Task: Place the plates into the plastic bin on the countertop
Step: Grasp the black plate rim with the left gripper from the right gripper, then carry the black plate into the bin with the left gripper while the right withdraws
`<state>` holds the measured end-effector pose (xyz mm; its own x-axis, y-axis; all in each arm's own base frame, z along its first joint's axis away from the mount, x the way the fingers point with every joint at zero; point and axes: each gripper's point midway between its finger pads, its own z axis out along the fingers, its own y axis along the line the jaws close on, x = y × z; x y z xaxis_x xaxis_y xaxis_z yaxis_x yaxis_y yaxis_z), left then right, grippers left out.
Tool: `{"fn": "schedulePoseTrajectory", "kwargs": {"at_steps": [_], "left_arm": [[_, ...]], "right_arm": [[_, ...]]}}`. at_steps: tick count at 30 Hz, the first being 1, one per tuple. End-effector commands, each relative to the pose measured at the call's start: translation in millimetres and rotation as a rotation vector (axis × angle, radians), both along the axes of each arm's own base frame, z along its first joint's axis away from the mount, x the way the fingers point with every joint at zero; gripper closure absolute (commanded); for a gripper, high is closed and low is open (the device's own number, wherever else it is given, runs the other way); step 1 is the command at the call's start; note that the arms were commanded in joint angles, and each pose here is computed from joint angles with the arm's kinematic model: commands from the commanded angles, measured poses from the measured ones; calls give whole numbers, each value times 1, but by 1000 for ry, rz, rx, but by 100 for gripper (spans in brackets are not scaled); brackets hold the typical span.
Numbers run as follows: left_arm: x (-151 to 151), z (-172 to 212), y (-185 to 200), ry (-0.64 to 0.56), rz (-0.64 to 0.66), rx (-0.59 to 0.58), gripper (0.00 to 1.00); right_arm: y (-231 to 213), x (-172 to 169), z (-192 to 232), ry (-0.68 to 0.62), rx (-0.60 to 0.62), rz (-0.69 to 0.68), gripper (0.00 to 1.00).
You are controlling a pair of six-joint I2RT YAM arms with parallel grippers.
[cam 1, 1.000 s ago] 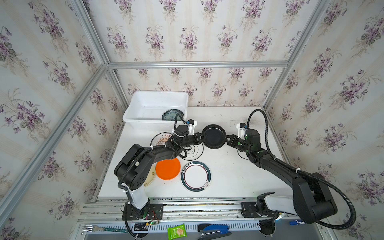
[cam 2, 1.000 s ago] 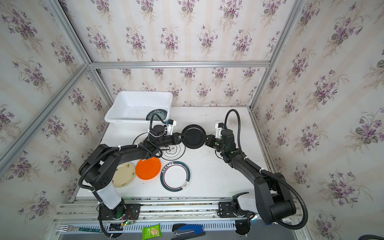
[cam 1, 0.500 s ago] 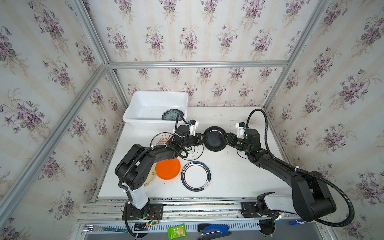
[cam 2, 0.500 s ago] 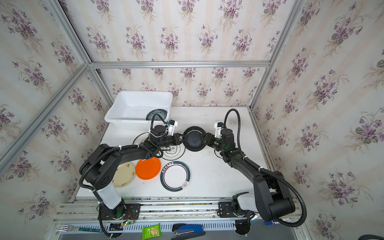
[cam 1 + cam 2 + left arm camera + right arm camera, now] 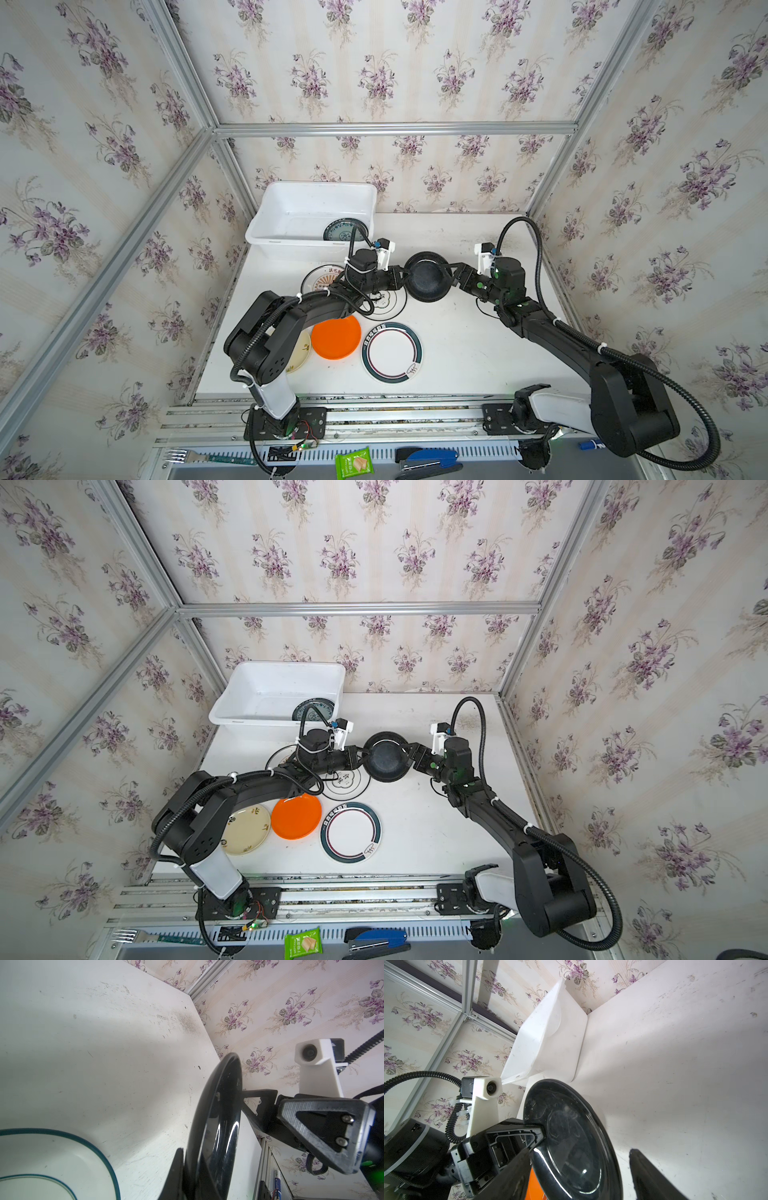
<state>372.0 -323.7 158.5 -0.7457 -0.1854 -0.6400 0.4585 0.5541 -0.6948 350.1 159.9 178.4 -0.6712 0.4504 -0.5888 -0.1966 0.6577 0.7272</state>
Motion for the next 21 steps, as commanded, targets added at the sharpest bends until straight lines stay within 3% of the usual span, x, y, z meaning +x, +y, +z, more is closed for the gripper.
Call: {"fn": "schedulePoseTrajectory", "kwargs": {"at_steps": [1, 12, 21], "left_arm": [[3, 13, 3, -57, 11, -1, 100], [12, 39, 16, -114, 77, 75, 100], [45, 72, 70, -164, 236, 102, 100]], "right_arm": [[-3, -3, 1, -18, -14, -13, 23], [-22, -25, 3, -53, -99, -62, 24], [-35, -38, -4, -61, -140, -107, 23]]}}
